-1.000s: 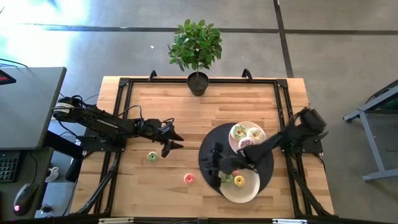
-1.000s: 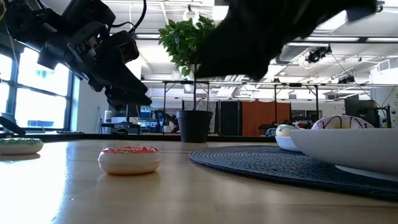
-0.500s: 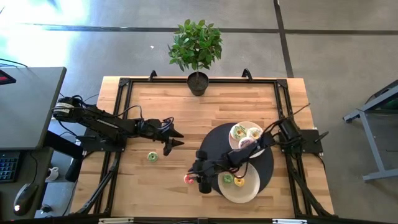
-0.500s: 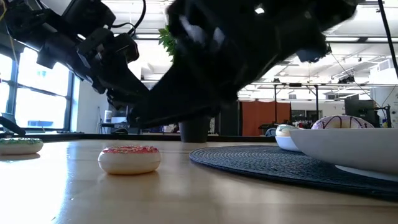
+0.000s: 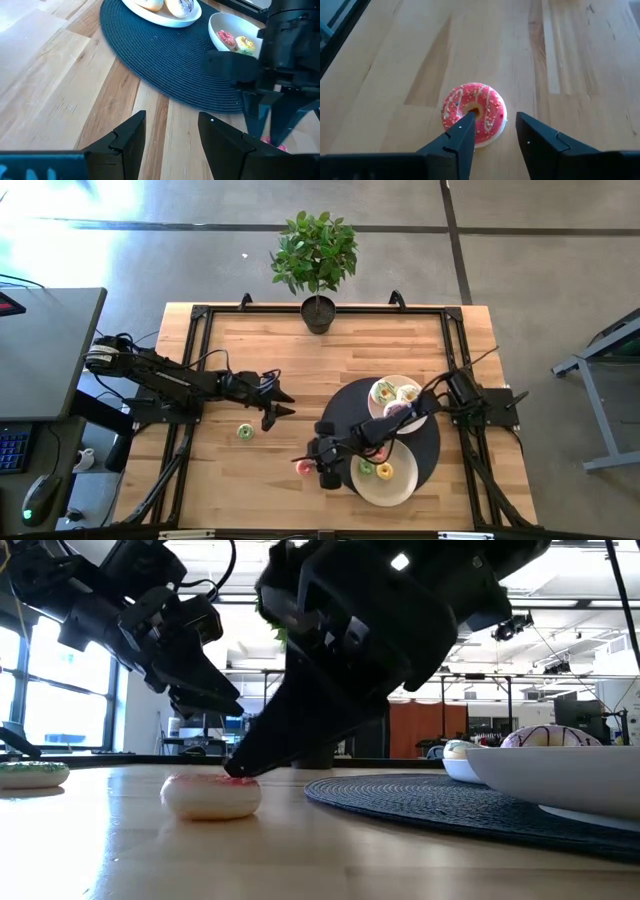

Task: Pick & Place donuts
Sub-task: Put the small pink donut on the bottom white plate

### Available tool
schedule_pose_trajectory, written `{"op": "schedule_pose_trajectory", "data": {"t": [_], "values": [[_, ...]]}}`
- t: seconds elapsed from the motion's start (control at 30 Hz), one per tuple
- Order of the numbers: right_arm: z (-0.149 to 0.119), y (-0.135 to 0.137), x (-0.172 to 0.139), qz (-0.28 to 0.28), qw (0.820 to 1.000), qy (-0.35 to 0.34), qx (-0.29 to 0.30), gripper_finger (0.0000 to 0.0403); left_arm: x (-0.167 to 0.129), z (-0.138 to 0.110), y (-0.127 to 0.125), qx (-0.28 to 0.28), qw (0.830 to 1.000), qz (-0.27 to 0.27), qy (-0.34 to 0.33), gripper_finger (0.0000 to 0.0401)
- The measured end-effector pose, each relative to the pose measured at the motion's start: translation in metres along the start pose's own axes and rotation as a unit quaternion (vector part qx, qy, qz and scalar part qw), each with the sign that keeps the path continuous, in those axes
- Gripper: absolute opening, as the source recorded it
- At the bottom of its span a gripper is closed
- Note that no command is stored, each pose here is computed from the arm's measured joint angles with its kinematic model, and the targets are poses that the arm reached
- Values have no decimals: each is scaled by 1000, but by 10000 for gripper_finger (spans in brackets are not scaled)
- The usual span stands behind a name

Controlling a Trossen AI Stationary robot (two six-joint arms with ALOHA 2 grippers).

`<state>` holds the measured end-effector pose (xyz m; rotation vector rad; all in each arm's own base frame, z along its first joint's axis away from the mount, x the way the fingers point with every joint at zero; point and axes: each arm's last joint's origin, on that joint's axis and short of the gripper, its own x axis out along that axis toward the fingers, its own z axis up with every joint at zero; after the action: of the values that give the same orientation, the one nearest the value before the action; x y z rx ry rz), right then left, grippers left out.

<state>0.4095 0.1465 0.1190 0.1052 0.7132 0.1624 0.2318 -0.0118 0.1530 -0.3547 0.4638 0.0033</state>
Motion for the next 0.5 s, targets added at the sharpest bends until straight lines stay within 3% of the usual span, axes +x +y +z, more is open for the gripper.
{"op": "schedule_pose_trajectory", "data": {"t": [0.2,0.4,0.5], "values": [[-1,-7,0,9,999,21,40,80,0,0,0,0,1000,0,0,179],[0,-5,0,46,998,19,43,12,0,0,0,0,1000,0,-2,179],[3,1,0,58,998,-1,35,9,0,1,0,0,1000,-1,-4,179]]}}
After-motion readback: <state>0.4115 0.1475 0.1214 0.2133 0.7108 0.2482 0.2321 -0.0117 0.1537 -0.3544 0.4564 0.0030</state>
